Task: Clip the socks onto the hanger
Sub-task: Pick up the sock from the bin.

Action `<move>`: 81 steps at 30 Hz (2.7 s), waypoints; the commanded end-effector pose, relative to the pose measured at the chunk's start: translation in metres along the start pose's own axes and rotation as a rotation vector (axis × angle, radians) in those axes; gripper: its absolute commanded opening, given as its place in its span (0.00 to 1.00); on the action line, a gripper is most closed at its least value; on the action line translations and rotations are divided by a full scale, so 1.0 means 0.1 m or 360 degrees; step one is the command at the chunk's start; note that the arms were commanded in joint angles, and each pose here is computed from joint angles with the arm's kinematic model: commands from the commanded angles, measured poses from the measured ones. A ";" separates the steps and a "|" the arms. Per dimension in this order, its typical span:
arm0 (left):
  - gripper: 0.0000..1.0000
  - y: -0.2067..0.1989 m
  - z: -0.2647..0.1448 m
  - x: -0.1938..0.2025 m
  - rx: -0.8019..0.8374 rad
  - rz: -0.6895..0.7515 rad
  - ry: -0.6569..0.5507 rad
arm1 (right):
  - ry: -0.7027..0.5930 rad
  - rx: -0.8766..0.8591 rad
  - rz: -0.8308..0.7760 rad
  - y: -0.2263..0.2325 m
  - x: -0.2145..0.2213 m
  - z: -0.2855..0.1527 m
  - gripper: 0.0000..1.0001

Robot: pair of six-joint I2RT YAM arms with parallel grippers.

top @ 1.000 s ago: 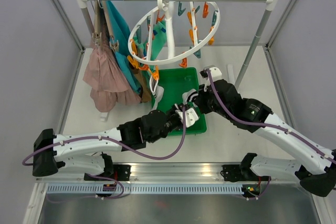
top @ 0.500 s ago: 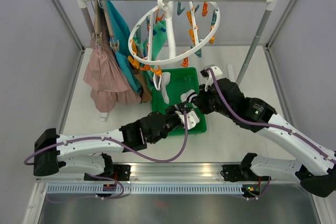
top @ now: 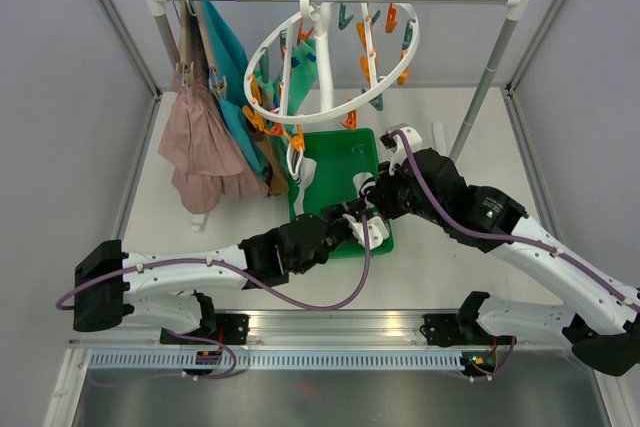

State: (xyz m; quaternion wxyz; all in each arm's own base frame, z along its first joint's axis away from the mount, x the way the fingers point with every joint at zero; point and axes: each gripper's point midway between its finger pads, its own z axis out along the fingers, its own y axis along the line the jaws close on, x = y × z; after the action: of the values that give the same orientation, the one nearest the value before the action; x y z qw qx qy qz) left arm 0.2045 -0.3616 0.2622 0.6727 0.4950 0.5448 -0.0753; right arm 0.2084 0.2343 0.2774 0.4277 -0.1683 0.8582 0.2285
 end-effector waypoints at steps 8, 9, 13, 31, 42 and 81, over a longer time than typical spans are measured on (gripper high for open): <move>0.02 0.10 -0.11 -0.30 -0.0001 -0.0144 -0.0200 | -0.0121 -0.0044 0.0019 0.06 -0.20 -0.13 0.23; 0.02 0.12 -0.14 -0.32 -0.0007 -0.0176 -0.0224 | -0.0130 -0.0035 0.0022 0.05 -0.21 -0.14 0.25; 0.02 0.12 -0.26 -0.34 0.0048 -0.0323 -0.0295 | -0.0175 0.0004 0.0037 0.00 -0.25 -0.14 0.27; 0.02 0.35 -0.50 -0.28 0.0072 -0.0743 -0.0409 | -0.0537 -0.0034 0.0056 -0.14 -0.38 -0.46 0.52; 0.02 0.52 -0.57 -0.52 0.0099 -0.0931 -0.0487 | -0.0806 -0.0406 -0.0205 0.09 -0.26 -0.62 0.63; 0.02 0.52 -0.69 -1.01 0.0355 -0.0966 -0.0565 | -0.1093 -0.0625 -0.0461 0.44 -0.69 -0.84 0.10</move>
State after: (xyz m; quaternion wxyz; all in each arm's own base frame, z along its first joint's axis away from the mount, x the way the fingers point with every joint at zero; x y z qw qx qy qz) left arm 0.1583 -0.3295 0.3596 0.6424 0.3699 0.5444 -0.3926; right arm 0.1811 0.2342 0.3548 0.6563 -0.2840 0.6092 0.3428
